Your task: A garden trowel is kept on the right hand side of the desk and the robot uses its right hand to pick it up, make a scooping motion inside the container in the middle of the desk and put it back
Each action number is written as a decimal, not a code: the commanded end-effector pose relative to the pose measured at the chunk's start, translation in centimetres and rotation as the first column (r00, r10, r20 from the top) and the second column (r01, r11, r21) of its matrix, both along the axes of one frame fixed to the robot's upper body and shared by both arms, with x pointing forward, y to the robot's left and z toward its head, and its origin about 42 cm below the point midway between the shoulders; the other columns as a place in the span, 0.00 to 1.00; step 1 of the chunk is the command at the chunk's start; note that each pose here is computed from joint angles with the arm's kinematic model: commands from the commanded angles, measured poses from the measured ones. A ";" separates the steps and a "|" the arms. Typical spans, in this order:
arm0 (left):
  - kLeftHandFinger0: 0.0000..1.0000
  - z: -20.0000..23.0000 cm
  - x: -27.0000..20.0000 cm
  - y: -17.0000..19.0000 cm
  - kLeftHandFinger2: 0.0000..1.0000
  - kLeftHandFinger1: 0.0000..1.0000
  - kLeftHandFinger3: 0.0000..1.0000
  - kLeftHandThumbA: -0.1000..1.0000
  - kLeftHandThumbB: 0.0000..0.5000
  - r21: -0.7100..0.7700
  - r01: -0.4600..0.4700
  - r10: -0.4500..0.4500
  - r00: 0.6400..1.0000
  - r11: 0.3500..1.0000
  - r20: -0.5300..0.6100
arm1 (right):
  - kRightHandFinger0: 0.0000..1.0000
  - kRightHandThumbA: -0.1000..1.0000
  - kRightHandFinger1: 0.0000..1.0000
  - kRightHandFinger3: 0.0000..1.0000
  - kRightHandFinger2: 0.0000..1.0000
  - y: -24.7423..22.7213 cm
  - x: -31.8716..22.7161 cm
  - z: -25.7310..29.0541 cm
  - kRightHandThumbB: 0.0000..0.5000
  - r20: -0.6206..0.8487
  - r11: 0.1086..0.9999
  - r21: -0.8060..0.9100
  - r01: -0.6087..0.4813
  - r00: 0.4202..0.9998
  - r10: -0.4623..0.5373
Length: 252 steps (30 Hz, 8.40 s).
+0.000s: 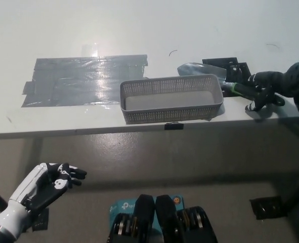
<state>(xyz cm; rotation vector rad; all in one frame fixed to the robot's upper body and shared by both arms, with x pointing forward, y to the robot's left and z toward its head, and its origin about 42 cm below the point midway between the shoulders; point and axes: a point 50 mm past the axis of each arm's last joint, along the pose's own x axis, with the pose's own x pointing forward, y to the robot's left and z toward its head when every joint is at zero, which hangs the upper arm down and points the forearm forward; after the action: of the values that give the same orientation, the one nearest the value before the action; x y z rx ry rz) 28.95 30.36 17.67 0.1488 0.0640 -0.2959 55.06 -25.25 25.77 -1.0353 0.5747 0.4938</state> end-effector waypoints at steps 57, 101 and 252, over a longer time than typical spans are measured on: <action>0.69 0.9 0.4 -0.5 0.66 0.68 0.60 0.99 0.05 0.021 0.147 -0.147 0.988 0.989 0.053 | 0.02 0.00 0.08 0.50 0.17 0.1 -5.2 -9.8 0.00 0.520 0.958 -0.287 -0.002 0.840 0.158; 0.67 -0.2 -0.2 0.0 0.62 0.66 0.54 0.95 0.08 0.024 0.141 -0.141 0.990 0.990 0.004 | 0.00 0.00 0.00 0.02 0.27 -5.7 -6.6 9.0 0.22 0.806 0.993 -0.119 -0.009 0.584 0.102; 0.80 5.5 3.3 -2.7 0.73 0.75 0.72 1.00 0.00 0.063 0.282 -0.288 0.952 0.957 0.104 | 0.00 0.03 0.00 0.14 0.40 2.7 -8.5 11.3 0.00 0.229 0.289 -0.948 -0.136 0.344 0.911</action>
<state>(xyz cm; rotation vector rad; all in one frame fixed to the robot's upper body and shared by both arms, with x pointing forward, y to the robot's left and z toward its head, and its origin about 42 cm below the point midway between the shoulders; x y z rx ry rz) 31.95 27.95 21.66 0.2134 -0.0122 -0.5276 45.73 -23.19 33.15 -2.2849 -0.5623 0.4786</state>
